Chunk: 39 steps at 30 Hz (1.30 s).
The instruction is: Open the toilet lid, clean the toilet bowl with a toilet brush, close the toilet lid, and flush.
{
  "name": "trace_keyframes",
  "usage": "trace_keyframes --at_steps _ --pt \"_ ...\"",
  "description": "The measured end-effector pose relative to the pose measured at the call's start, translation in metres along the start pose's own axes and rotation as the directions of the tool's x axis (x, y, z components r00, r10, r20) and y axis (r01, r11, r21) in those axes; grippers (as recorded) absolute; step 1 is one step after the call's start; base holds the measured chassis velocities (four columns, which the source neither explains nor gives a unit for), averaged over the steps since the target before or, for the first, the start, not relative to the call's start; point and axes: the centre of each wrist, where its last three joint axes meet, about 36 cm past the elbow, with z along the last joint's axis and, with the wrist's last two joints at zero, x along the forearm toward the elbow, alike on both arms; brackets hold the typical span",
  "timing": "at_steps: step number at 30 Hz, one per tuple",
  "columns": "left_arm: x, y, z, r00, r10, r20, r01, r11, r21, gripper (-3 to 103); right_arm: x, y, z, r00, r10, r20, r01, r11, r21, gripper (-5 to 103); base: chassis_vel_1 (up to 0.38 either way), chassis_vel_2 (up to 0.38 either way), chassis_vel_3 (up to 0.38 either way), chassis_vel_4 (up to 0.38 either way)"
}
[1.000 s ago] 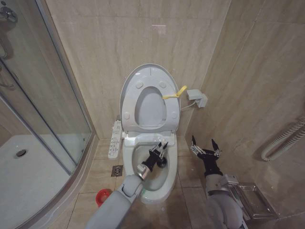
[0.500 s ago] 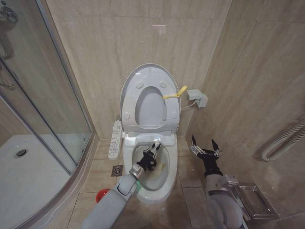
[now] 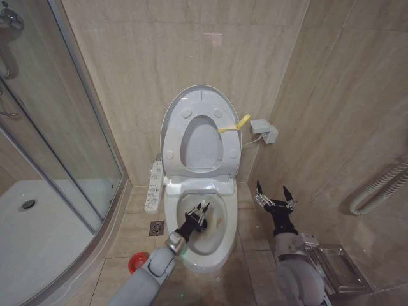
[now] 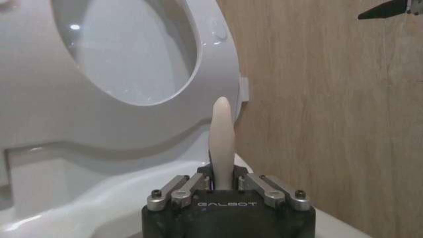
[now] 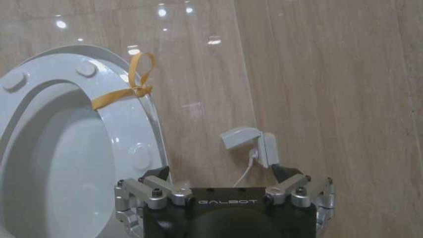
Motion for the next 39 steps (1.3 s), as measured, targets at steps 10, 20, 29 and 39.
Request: trace_keyframes --at_steps 10,20,29,39 --pt "0.013 0.005 0.011 0.999 -0.036 -0.03 0.036 0.999 0.002 19 0.0 0.0 0.0 1.0 0.0 0.0 0.0 1.0 0.0 100 0.0 0.0 0.0 0.0" --pt "-0.035 -0.011 -0.049 0.994 -0.032 0.102 0.029 0.999 0.024 19 0.0 0.0 0.0 1.0 0.0 0.0 0.0 1.0 0.0 100 0.0 0.0 0.0 0.0" --pt "-0.043 -0.031 -0.092 0.982 0.015 0.188 -0.019 1.0 0.016 19 0.0 0.0 0.0 1.0 0.0 0.0 0.0 1.0 0.0 100 0.0 0.0 0.0 0.0" --pt "-0.045 -0.033 -0.085 0.983 0.031 0.181 -0.033 0.999 0.013 19 0.0 0.0 0.0 1.0 0.0 0.0 0.0 1.0 0.0 100 0.0 0.0 0.0 0.0"
